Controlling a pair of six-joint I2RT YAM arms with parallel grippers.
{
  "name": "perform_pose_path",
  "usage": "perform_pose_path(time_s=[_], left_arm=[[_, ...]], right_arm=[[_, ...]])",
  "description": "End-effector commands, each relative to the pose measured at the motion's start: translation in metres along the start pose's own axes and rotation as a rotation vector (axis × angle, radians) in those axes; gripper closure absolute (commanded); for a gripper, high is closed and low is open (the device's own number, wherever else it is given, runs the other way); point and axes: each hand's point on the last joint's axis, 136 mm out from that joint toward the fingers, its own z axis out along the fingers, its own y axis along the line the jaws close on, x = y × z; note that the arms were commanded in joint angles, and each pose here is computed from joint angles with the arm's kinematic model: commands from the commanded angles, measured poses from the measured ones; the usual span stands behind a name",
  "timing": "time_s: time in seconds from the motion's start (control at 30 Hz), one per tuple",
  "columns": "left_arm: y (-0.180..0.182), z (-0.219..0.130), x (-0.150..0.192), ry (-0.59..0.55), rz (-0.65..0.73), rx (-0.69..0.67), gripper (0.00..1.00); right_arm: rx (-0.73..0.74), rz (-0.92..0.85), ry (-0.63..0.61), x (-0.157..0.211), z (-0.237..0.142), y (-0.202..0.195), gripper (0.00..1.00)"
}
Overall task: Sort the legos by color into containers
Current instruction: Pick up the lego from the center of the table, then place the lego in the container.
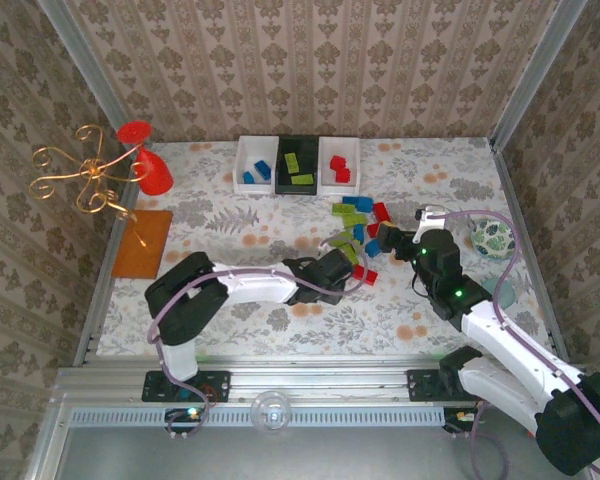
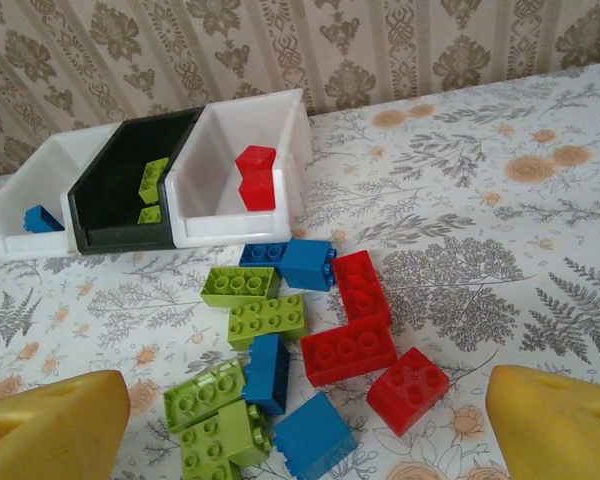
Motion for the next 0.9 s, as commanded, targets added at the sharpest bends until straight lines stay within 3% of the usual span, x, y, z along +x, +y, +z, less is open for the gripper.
perform_pose_path(time_s=[0.0, 0.3, 0.4, 0.63, 0.87], left_arm=[[0.036, -0.025, -0.030, -0.108, -0.049, -0.061, 0.57], [0.173, -0.092, -0.145, -0.363, -0.158, -0.210, 0.57], [0.211, -0.099, -0.185, -0.414, -0.197, -0.239, 0.57], [0.272, -0.060, -0.252, -0.426, -0.262, -0.255, 0.57], [0.311, -0.008, -0.288, -0.392, -0.295, -0.252, 0.57]], right_arm=[[-0.012, 0.020, 0.006, 0.004, 0.002, 0.001, 0.07], [-0.022, 0.025, 0.013, 0.005, 0.003, 0.003, 0.07], [-0.029, 0.027, 0.017, 0.006, 0.004, 0.005, 0.07], [-0.060, 0.031, 0.022, 0.006, 0.005, 0.010, 0.07], [-0.146, 0.022, 0.057, 0.011, 0.010, 0.030, 0.07]])
